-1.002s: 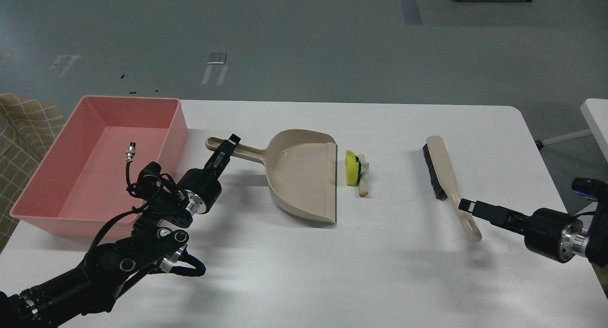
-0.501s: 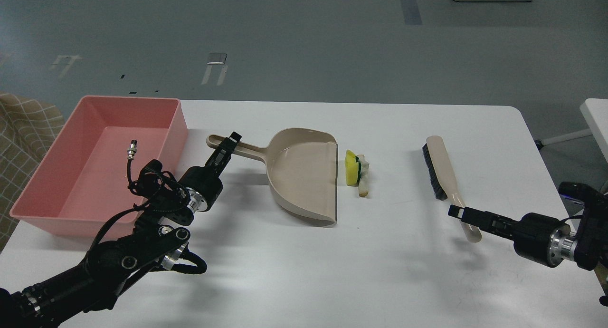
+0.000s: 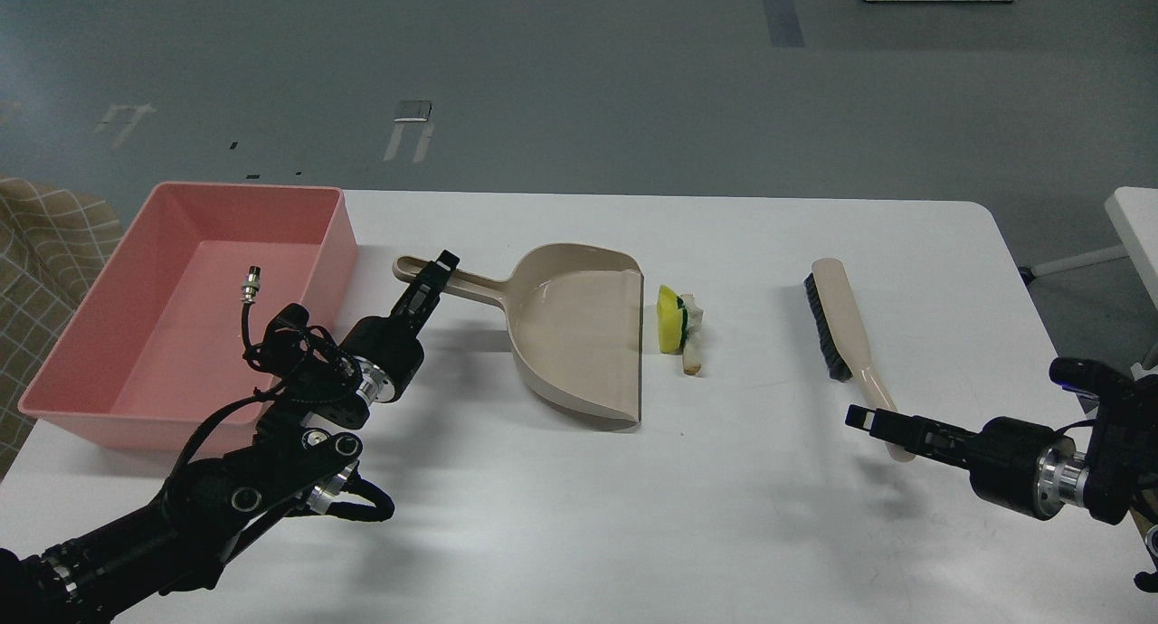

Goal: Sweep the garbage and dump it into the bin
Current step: 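Lower the right gripper and grasp the wooden brush handle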

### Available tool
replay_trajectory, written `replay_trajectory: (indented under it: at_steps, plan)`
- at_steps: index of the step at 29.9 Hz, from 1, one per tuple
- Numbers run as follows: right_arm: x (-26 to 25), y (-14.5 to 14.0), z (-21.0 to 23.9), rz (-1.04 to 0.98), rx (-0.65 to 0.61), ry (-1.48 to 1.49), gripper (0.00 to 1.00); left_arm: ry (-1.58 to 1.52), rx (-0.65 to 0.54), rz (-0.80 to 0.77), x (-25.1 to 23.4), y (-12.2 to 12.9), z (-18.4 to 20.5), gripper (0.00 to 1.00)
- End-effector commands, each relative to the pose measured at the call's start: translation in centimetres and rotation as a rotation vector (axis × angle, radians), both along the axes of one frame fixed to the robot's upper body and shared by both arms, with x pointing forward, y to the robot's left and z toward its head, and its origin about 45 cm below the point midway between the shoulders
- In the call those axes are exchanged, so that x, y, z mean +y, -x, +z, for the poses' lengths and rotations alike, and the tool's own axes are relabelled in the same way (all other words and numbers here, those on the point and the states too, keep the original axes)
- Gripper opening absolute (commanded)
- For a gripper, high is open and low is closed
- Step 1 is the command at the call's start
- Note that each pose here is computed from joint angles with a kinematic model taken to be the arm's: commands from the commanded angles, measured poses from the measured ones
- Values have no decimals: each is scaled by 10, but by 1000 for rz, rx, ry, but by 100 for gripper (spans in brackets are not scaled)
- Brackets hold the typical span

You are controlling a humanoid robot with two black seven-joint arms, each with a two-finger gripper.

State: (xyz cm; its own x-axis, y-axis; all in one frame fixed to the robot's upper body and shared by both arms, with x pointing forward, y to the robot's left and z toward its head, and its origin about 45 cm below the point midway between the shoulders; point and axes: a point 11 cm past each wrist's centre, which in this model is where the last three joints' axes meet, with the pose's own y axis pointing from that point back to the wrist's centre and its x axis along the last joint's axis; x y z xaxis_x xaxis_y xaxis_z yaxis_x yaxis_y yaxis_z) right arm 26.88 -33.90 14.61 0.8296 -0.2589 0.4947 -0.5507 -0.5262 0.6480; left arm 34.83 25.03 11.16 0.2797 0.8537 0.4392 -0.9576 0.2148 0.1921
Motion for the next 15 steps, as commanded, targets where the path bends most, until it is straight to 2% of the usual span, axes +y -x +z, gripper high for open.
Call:
replay_trajectory:
  at_steps: [1,11,13,15]
  plan:
    - [0,0,0,1,-1,2,52,0,-1,0,0,0,0,0]
    - [0,-1,1,3,-6,3,50,-2,-2,2,1,0,0,0]
    - [0,-2,2,4,-9,3,46,-2,-2,2,1,0,0,0]
    - [0,-3,2,6,-11,4,33,-2,-3,3,1,0,1,0]
